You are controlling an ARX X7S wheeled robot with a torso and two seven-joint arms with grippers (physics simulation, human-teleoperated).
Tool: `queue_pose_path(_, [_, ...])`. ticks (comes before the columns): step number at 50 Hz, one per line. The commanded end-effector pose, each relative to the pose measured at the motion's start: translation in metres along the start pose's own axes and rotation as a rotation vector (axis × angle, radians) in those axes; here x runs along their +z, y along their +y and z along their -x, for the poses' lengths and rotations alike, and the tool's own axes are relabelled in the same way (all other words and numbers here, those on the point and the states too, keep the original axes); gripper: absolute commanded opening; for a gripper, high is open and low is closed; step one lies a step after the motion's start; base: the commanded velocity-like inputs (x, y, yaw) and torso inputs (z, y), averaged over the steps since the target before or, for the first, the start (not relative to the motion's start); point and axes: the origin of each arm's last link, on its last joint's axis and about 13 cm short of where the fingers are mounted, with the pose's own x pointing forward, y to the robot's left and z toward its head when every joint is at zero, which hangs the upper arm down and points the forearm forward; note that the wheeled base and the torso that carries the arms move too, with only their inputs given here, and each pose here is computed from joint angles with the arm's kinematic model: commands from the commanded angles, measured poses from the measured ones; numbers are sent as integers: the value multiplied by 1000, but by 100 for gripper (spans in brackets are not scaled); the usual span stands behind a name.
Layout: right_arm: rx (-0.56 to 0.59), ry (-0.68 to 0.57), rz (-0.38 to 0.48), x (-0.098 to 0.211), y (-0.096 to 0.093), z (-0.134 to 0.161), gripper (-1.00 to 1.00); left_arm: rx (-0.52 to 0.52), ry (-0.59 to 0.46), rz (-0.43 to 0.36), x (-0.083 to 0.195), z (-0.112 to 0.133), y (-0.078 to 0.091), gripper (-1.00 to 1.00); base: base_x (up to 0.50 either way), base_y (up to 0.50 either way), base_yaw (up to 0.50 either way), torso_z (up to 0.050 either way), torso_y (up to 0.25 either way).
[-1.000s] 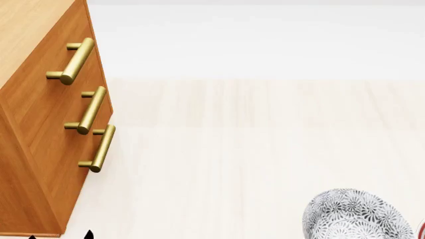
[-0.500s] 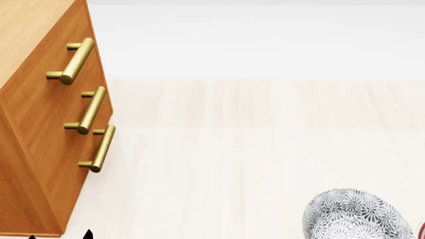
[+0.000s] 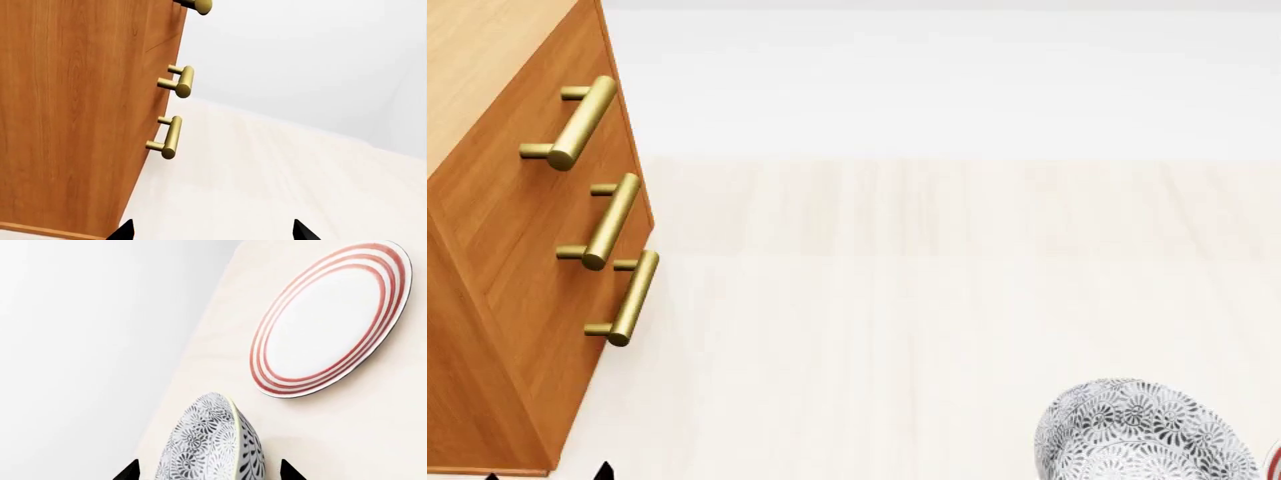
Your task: Put the bowl on top of the cabinet.
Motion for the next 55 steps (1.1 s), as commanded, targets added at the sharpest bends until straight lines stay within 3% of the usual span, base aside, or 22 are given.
queue_pose_path(1, [-29,12,1,-1,0,-5,100,0,1,2,0,0,0,100,0,0,0,0,0])
queue_pose_path(27, [-45,183,27,-10,0,-17,100,1,2,3,0,-1,0,100,0,0,0,0,0])
queue_pose_path(55, [-58,208,46,-15,1,-27,100,-5,-2,-2,0,1,-1,100,0,0,0,0,0])
